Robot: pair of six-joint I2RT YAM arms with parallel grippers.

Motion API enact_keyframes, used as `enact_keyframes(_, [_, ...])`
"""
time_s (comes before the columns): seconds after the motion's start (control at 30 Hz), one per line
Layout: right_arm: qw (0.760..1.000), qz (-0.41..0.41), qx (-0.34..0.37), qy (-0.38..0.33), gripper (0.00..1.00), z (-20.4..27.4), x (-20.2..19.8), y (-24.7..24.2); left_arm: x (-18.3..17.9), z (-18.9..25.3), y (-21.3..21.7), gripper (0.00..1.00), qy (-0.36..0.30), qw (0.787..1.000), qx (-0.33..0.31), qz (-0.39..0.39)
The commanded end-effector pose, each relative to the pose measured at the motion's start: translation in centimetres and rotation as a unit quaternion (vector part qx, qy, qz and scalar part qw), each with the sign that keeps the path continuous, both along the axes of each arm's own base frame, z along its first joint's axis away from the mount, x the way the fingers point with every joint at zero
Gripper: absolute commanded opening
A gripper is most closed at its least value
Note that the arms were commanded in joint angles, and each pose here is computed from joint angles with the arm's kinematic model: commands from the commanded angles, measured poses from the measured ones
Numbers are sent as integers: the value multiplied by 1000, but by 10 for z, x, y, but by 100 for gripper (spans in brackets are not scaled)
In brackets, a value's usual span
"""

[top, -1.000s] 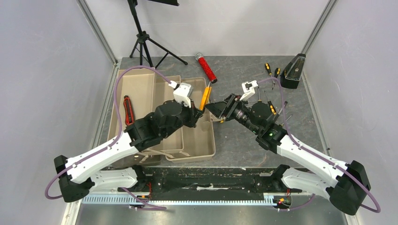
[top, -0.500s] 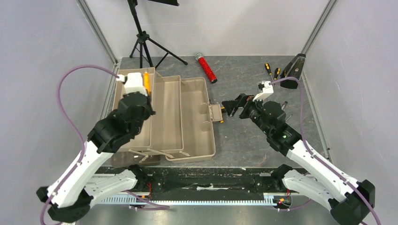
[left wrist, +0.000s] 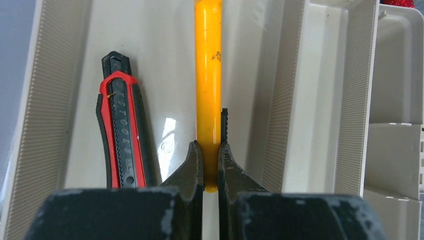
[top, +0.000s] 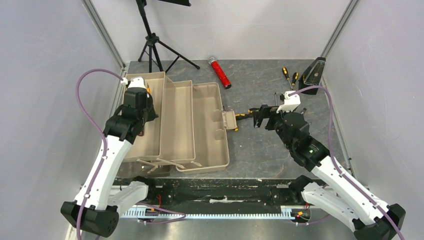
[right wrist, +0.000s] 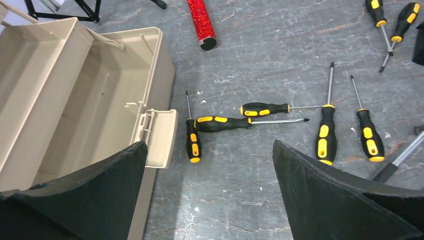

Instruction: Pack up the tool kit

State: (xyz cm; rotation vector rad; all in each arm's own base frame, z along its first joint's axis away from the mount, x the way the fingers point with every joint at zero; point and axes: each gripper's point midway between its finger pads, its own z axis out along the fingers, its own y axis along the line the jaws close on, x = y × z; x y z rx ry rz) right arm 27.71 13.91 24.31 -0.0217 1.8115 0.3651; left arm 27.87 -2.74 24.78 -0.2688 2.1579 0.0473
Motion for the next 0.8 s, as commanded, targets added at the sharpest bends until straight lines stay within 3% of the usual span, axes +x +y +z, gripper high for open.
enact_keyframes(0.0, [999,-22,-26,-12,98,3,2,-13,18,21,-8,14,-49,997,-46,-30])
enact_keyframes(0.27, [998,-30,-49,-6,98,-4,3,-19,13,19,17,52,-48,997,-59,7])
enact_keyframes(0.53, [997,-45,-70,0,98,-6,5,-26,5,28,23,70,-65,995,-78,16])
enact_keyframes(0.77, [992,-64,-102,20,98,-11,7,-35,-18,70,12,87,-138,986,-95,-22])
